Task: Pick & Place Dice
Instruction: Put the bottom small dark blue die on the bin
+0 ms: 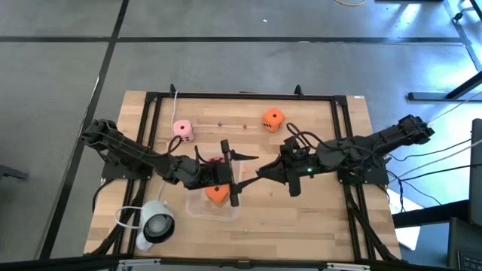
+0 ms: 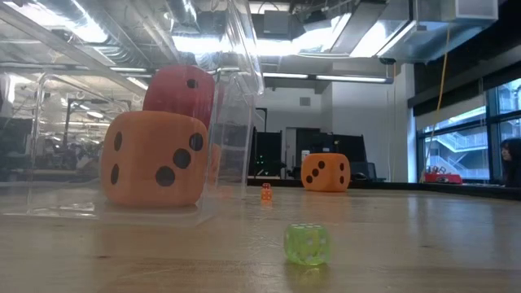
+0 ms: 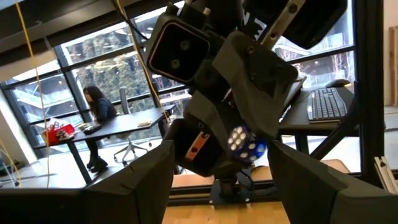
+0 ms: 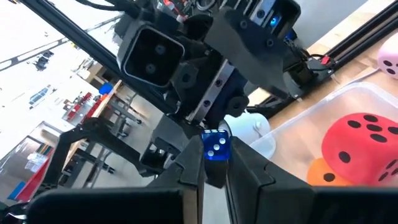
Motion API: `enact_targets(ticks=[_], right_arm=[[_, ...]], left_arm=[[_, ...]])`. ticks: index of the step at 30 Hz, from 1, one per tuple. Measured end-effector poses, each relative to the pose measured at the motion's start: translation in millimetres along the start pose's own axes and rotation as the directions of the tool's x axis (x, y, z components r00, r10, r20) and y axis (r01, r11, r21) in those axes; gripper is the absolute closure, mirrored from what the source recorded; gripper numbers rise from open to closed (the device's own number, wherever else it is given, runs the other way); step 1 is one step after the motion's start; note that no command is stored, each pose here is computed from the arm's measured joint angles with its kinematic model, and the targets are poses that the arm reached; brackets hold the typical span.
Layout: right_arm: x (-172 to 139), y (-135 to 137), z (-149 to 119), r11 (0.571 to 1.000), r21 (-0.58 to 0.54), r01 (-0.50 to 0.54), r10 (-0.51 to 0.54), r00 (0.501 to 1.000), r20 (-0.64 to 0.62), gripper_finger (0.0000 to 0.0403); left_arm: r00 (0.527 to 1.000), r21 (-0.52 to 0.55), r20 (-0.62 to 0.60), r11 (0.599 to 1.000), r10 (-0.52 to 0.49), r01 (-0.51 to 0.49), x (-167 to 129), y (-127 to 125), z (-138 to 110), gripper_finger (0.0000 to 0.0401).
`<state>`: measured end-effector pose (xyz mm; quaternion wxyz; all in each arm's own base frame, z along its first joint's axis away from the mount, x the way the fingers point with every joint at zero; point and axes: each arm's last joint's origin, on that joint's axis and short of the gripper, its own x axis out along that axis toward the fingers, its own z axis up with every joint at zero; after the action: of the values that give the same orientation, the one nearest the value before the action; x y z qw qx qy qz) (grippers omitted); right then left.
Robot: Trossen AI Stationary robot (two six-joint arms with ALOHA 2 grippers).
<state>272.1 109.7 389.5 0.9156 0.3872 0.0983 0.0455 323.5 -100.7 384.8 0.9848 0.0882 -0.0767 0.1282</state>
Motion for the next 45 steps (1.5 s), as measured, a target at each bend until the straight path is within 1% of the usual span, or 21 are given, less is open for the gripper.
enact_targets(ticks=[5, 12, 18, 22, 27, 30, 33, 39, 45], right_arm=[[-0.3, -0.1, 0.6, 1.000, -0.007, 0.000, 0.000, 1.000, 0.003, 0.0357], [-0.3, 0.1, 0.6, 1.000, -0.010, -0.001, 0.001, 1.000, 0.003, 0.0357], [-0.3, 0.1, 0.4, 1.000, -0.010, -0.001, 0.001, 1.000, 0.002, 0.0357], [0.0, 0.0, 0.1, 1.000, -0.002, 0.000, 0.000, 1.000, 0.001, 0.0357], [1.6, -0.4, -1.0, 1.000, 0.004, -0.002, 0.002, 1.000, -0.007, 0.0357], [3.6, -0.7, -2.5, 1.000, 0.006, -0.006, 0.006, 1.000, -0.017, 0.0357], [5.7, -1.2, -4.2, 1.000, 0.010, -0.009, 0.009, 1.000, -0.028, 0.0357], [5.7, -0.9, -4.2, 1.000, 0.017, -0.011, 0.012, 0.999, -0.031, 0.0357], [5.6, -0.5, -4.3, 1.000, 0.016, -0.017, 0.018, 0.999, -0.037, 0.0351]], left_arm=[[1.000, 0.001, 0.004, 1.000, -0.016, 0.016, -0.1, -0.7, 0.1, 0.0174], [0.998, 0.035, 0.017, 0.997, -0.063, 0.063, -0.1, -2.1, 0.4, 0.0235], [0.996, 0.029, 0.023, 0.996, -0.081, 0.081, -0.1, -2.5, 0.6, 0.0280], [0.996, 0.015, 0.023, 0.997, -0.081, 0.080, 0.0, -2.4, 0.6, 0.0294], [0.996, 0.035, 0.025, 0.995, -0.089, 0.089, -0.1, -2.8, 0.7, 0.0295], [0.995, 0.039, 0.026, 0.994, -0.099, 0.098, 0.0, -3.2, 0.3, 0.0302], [0.994, 0.041, 0.026, 0.994, -0.102, 0.101, -0.2, -3.8, -0.1, 0.0323], [0.994, 0.041, 0.030, 0.994, -0.107, 0.106, -0.8, -4.7, 0.4, 0.0383], [0.994, 0.030, 0.033, 0.994, -0.108, 0.107, -0.9, -4.7, 0.7, 0.0397]])
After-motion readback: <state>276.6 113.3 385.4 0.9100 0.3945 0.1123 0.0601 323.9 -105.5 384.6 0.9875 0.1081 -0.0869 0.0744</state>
